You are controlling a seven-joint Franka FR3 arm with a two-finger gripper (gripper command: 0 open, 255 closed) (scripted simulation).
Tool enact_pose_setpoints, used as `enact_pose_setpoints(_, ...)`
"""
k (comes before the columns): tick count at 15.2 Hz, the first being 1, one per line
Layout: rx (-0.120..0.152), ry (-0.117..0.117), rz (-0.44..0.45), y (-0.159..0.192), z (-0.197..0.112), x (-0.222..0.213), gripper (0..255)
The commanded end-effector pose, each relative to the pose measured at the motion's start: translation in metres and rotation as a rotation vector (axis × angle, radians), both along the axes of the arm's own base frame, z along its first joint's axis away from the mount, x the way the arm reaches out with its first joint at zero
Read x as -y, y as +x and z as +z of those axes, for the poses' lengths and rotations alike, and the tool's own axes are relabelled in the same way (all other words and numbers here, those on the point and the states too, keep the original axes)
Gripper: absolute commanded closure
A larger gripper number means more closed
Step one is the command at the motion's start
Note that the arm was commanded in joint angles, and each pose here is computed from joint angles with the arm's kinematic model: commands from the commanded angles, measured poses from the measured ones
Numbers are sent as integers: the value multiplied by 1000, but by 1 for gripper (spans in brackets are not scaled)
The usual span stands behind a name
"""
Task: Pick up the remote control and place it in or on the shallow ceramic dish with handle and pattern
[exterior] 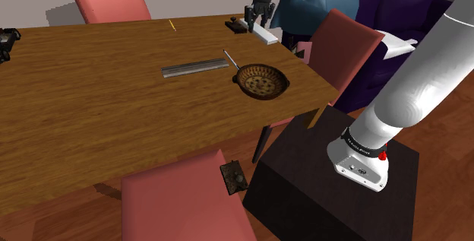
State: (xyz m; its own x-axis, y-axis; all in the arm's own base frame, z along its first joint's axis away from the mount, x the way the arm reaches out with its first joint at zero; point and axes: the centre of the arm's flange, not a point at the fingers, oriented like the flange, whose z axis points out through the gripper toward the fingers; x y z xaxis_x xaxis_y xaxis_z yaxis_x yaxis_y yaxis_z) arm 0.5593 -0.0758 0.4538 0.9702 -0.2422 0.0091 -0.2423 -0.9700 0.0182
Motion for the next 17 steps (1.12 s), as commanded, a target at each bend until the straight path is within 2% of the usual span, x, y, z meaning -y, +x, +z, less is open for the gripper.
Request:
enact_pose_setpoints(1,0,0,0,-1,11,-1,255)
enact_pose_setpoints(10,0,0,0,-1,54,-1,255)
enact_pose_setpoints(17,0,0,0,-60,55,-71,255)
